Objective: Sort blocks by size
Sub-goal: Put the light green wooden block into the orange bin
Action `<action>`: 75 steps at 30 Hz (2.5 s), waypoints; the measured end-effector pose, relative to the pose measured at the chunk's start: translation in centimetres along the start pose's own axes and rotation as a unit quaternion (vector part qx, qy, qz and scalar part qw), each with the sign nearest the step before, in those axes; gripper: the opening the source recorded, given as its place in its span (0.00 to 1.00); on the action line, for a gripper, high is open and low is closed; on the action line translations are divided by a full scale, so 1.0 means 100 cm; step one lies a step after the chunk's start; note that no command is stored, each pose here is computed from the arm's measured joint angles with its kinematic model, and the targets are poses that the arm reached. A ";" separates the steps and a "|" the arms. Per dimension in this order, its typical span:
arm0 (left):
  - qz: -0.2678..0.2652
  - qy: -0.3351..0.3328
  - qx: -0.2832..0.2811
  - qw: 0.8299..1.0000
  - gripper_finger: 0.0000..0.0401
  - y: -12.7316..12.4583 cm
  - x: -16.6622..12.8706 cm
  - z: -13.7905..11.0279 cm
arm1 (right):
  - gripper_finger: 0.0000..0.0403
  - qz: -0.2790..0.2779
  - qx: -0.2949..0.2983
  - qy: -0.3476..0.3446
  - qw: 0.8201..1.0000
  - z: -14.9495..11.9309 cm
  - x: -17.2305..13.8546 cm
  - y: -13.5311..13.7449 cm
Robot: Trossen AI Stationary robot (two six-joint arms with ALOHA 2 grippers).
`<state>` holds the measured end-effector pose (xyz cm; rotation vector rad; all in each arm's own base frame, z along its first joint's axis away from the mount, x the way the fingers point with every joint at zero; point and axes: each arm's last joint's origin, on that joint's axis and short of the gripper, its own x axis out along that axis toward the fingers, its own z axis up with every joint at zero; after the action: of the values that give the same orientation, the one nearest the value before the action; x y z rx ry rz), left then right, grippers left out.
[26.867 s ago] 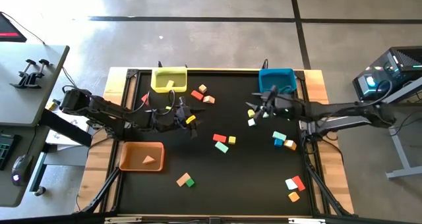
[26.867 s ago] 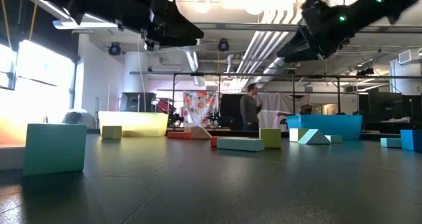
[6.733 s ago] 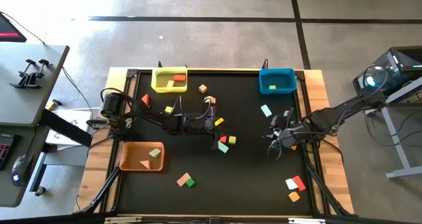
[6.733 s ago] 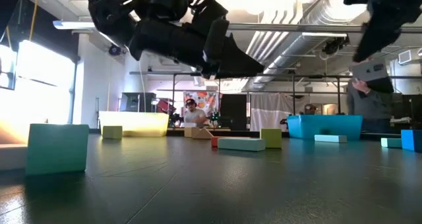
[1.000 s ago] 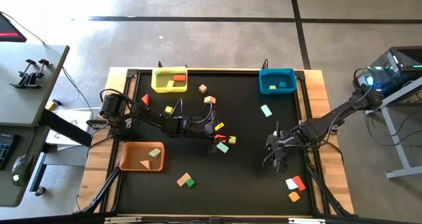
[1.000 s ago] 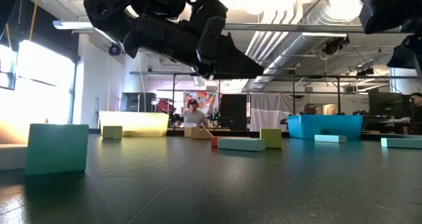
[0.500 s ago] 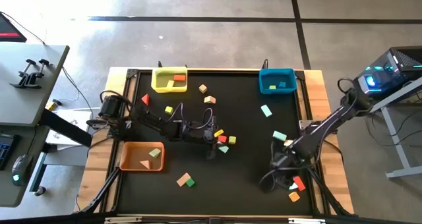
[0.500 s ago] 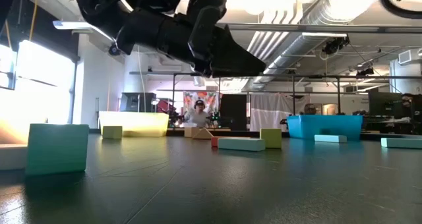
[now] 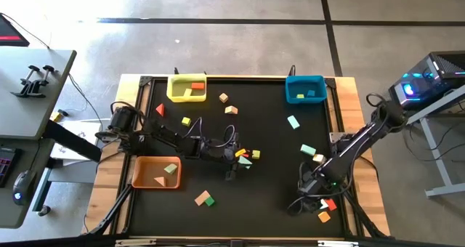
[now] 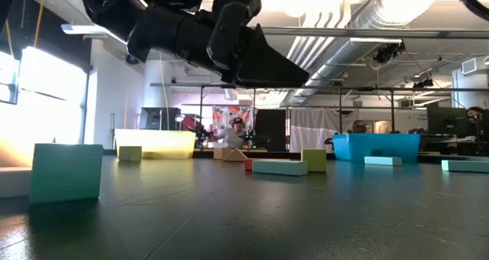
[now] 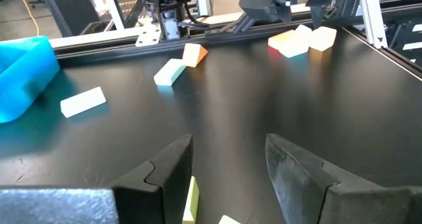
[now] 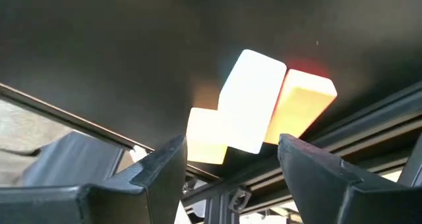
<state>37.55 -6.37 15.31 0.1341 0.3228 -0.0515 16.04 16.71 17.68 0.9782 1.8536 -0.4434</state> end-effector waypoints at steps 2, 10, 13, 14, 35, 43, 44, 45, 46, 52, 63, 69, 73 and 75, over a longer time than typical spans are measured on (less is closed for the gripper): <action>0.000 0.003 0.000 1.000 0.45 0.000 0.000 -0.001 | 0.58 -0.008 0.007 0.007 1.000 -0.002 0.003 0.000; 0.000 0.003 0.000 1.000 0.45 0.000 0.002 -0.003 | 0.58 -0.022 0.015 0.009 1.000 -0.004 0.012 0.002; 0.000 0.002 0.000 1.000 0.45 0.000 0.002 -0.003 | 0.58 -0.025 0.016 0.009 1.000 -0.002 0.016 0.004; 0.000 0.003 0.000 1.000 0.45 0.000 0.002 -0.003 | 0.58 -0.024 0.015 0.008 1.000 -0.001 0.017 0.005; 0.000 0.002 -0.001 1.000 0.45 0.000 0.002 -0.003 | 0.58 -0.009 -0.049 0.003 0.999 0.013 0.049 0.024; 0.000 0.002 -0.001 1.000 0.45 0.000 0.002 -0.003 | 0.58 -0.021 -0.041 0.012 0.999 0.013 0.048 0.022; 0.000 0.002 -0.001 1.000 0.45 0.000 0.002 -0.003 | 0.58 -0.025 -0.040 0.016 0.999 0.013 0.049 0.021; 0.000 0.002 -0.001 1.000 0.45 0.000 0.002 -0.003 | 0.57 -0.027 -0.041 0.019 0.999 0.012 0.049 0.020; 0.000 0.002 -0.001 1.000 0.45 0.000 0.002 -0.003 | 0.56 -0.027 -0.042 0.020 0.999 0.011 0.050 0.020; 0.000 0.003 -0.001 1.000 0.45 0.000 0.002 -0.003 | 0.42 -0.033 -0.056 0.016 0.998 0.006 0.052 0.019; 0.000 0.002 -0.001 1.000 0.45 0.000 0.002 -0.003 | 0.32 0.013 -0.196 -0.151 0.969 0.008 0.048 0.030; 0.001 0.001 -0.002 1.000 0.45 0.000 0.002 -0.003 | 0.32 0.003 -0.225 -0.532 0.817 0.023 0.021 0.032; -0.001 -0.008 -0.001 1.000 0.45 -0.003 0.001 -0.001 | 0.32 -0.003 -0.192 -0.695 0.693 0.023 0.006 0.038; -0.005 -0.017 0.008 1.000 0.45 -0.006 0.001 0.001 | 0.32 -0.015 -0.184 -0.726 0.662 0.026 0.004 0.039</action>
<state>37.61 -6.99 15.30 0.1481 0.2900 -0.0658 20.50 17.59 16.52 0.0688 0.3970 -0.5693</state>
